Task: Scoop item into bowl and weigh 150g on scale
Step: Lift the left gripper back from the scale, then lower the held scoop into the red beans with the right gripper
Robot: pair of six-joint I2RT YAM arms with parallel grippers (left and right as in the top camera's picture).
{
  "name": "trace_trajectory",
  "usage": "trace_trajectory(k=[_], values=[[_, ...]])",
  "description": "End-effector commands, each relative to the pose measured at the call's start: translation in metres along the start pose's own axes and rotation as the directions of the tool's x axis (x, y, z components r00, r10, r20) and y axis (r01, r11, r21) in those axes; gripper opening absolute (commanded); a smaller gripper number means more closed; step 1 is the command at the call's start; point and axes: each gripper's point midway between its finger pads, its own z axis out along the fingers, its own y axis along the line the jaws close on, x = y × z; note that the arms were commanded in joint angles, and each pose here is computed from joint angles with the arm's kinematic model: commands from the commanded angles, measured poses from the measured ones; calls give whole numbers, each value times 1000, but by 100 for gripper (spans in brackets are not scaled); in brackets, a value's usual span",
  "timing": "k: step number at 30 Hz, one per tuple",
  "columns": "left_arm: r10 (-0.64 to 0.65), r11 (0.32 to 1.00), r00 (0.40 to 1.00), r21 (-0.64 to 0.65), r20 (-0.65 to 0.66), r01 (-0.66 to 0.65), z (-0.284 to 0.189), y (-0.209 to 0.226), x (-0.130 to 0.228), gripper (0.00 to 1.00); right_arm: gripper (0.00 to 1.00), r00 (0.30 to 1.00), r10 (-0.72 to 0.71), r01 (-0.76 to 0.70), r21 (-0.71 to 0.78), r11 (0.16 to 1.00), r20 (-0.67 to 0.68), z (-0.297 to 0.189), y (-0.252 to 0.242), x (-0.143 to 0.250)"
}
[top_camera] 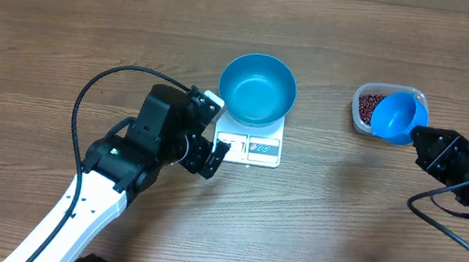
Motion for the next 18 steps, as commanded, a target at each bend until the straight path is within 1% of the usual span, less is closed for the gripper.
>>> trace_trajectory(k=[1, 8, 12, 16, 18], values=[[-17, 1000, 1000, -8, -9, 17, 2, 2, 2, 100, 4, 1000, -13, 14, -14, 1000, 18, -4, 5, -4], [-17, 1000, 1000, -8, -8, 17, 2, 2, 2, 100, 4, 1000, -10, 10, -13, 1000, 12, -4, 5, -3], [-17, 1000, 1000, -8, -8, 17, 2, 2, 2, 100, 4, 1000, 16, -15, 12, 1000, -22, 2, -2, 0], [-17, 1000, 1000, -8, -8, 17, 2, 2, 2, 99, 4, 997, 36, -28, 100, 995, -75, 12, -13, -8], [-17, 1000, 1000, -8, -8, 17, 2, 2, 2, 100, 4, 995, 16, -2, 137, 991, -100, 17, -14, -16]])
